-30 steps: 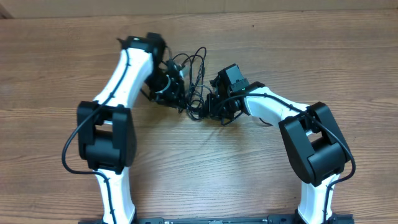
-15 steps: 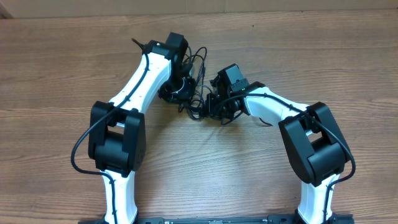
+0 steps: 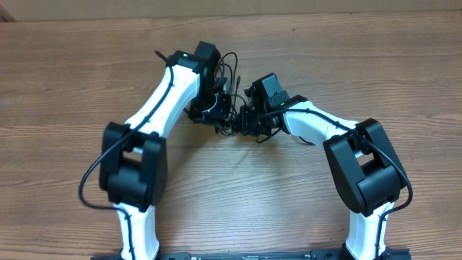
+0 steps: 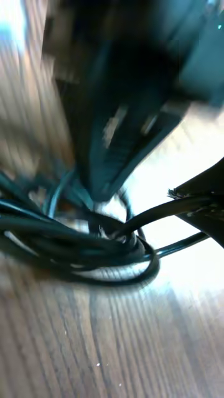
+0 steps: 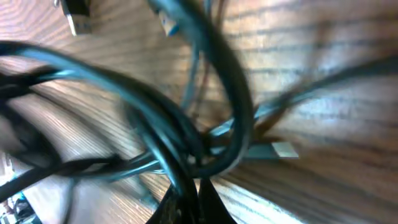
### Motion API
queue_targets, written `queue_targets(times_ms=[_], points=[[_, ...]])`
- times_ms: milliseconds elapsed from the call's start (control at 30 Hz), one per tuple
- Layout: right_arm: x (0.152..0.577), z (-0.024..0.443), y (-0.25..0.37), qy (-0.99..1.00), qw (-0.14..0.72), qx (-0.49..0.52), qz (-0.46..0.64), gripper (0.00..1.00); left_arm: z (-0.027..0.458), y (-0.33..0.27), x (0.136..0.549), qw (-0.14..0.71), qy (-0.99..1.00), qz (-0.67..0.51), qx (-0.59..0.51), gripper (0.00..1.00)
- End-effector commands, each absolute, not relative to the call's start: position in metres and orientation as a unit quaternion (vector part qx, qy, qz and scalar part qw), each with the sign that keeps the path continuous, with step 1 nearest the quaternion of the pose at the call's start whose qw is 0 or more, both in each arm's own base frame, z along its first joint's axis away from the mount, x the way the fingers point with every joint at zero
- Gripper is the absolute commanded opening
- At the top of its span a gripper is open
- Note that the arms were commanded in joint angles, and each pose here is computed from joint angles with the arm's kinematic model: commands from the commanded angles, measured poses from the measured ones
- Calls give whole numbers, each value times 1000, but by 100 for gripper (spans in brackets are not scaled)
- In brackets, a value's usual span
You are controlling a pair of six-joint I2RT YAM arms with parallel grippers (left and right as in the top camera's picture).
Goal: Untangle cables
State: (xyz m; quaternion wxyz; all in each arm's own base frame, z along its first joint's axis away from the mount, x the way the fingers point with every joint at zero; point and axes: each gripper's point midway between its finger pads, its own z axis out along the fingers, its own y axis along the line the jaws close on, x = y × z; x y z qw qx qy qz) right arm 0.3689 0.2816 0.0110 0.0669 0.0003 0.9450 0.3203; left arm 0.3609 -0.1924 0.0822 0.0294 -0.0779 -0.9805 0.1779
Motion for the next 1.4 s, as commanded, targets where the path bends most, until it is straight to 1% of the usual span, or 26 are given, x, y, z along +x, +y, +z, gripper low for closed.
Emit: queue_targets(times_ms=[0,200,433,533,667,767,833,900,1000,1033,1100,1233,1300,1367], points=[[372,5,278,949,76,3,305,4,179,-213,364,-75,-960,248,-109,4],[372,5,278,949,76,3,305,4,272,-207,347,-198,-931,276,-135,4],[372,5,277,950,75,3,305,4,377,-193,318,-358,-870,299,-161,4],[372,5,277,950,75,3,304,4,411,-173,309,-425,-852,275,-135,4],[372,5,278,950,75,3,305,4,438,-131,299,-489,-843,219,-50,4],[372,5,278,950,75,3,305,4,438,-122,292,-489,-847,208,-31,5],[372,5,278,950,75,3,305,4,429,-121,290,-473,-857,203,-31,8],[372,5,278,949,75,3,305,4,413,-121,290,-446,-873,194,-30,13],[372,5,278,949,75,3,305,5,381,-123,294,-387,-904,181,-21,14],[372,5,278,949,74,3,306,7,369,-126,295,-363,-914,180,-21,14],[371,5,278,949,73,2,308,18,347,-134,298,-315,-931,183,-26,14],[369,8,281,946,68,-2,317,28,300,-148,304,-220,-958,180,-29,13],[371,12,279,946,69,0,317,32,277,-153,309,-175,-969,175,-26,10],[372,23,279,940,79,-22,330,38,255,-159,313,-134,-975,173,-24,7]])
